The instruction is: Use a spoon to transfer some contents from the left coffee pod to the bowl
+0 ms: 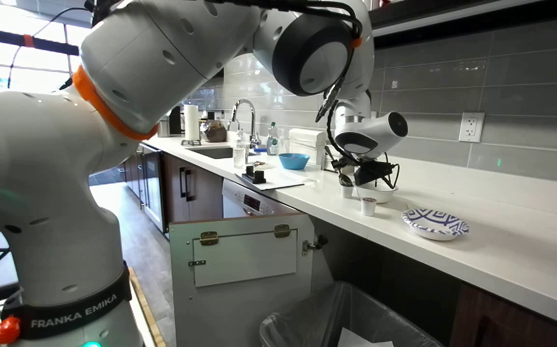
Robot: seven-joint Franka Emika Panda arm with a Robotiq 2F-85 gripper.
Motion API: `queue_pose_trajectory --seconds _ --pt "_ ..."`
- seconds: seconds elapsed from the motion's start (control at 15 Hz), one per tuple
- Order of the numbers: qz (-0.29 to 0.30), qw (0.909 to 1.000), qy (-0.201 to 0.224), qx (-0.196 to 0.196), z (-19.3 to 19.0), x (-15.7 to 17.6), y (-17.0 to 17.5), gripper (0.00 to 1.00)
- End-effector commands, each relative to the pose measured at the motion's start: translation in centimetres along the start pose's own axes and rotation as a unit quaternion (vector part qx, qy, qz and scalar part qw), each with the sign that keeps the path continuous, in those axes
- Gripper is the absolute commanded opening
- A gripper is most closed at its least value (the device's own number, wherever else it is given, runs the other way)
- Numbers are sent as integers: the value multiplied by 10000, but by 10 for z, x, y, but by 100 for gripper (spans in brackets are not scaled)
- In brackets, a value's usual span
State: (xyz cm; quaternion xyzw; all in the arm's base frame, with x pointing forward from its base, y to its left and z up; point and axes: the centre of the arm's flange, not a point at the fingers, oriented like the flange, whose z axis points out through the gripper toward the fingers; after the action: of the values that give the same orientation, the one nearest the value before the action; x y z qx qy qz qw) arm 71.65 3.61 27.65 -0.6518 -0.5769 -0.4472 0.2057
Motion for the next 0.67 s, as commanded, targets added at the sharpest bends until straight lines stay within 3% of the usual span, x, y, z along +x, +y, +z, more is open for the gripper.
queue_pose_trajectory --seconds 0.0,0.6 --pt "153 9999 -49 -52 -1 4 -2 2" --pt "338 9989 -325 -49 3 12 -4 2"
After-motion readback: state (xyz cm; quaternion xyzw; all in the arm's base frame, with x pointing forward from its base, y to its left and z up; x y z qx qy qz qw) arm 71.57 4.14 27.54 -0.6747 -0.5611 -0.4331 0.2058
